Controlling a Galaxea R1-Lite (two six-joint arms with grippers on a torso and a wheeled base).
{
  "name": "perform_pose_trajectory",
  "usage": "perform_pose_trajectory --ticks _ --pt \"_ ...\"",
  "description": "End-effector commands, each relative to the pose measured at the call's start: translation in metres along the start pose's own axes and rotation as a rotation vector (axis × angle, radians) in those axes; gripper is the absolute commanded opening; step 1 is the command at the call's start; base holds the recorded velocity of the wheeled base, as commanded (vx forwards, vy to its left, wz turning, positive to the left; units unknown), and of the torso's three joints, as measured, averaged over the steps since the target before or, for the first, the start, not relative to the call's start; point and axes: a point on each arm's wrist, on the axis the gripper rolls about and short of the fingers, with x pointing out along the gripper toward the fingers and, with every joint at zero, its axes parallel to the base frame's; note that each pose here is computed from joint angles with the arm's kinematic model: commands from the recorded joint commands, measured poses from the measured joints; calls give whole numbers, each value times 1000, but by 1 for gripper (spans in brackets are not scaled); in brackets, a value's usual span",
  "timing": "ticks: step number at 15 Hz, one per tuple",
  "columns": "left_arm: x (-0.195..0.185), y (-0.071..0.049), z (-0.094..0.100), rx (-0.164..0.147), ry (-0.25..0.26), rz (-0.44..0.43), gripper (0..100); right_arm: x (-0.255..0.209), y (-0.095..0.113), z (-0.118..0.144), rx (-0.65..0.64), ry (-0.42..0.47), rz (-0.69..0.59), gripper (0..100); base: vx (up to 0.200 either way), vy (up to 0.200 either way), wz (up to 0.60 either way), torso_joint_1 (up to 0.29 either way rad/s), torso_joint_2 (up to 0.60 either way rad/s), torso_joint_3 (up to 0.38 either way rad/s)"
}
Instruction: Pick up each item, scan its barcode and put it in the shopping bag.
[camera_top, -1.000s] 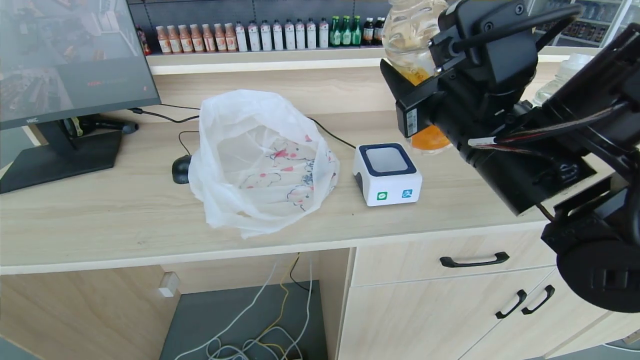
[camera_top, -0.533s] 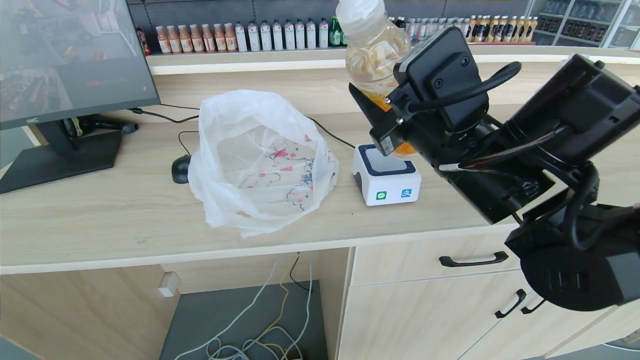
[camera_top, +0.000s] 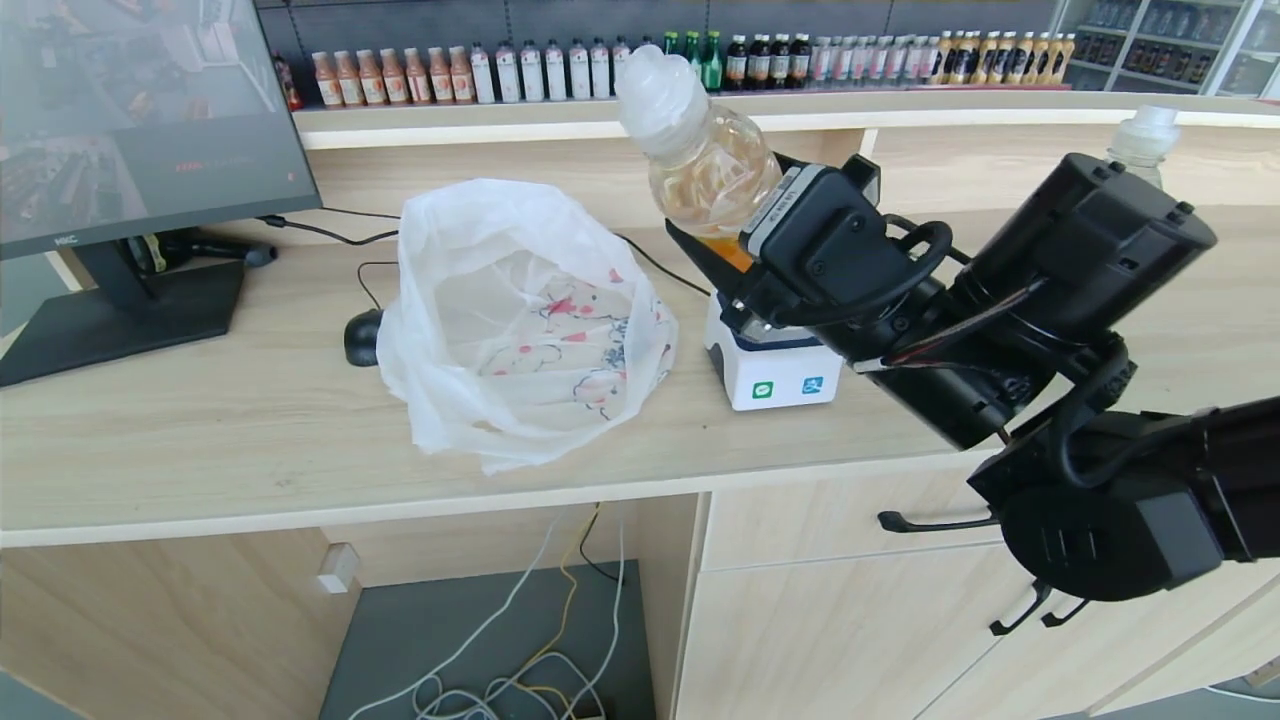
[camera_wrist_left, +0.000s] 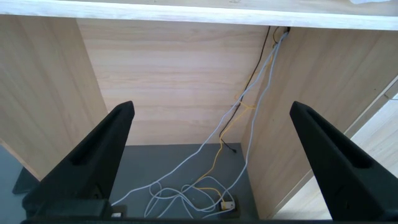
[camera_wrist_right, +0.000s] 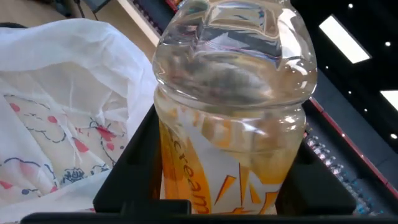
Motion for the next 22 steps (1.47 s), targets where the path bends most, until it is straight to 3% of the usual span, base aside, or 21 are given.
perform_pose_trajectory --ticks 1,4,13,22 --pt "0 0 0 0 -1 0 100 0 2 -1 -5 -1 7 0 0 0 0 0 0 0" --pt "0 0 0 0 -1 0 100 2 3 -14 -42 -59 64 0 0 0 0 0 0 0" --pt "0 0 0 0 -1 0 100 1 6 -40 -109 -122 156 0 0 0 0 0 0 0" --pt "0 0 0 0 -1 0 100 2 -3 -63 -138 -122 163 0 0 0 0 0 0 0"
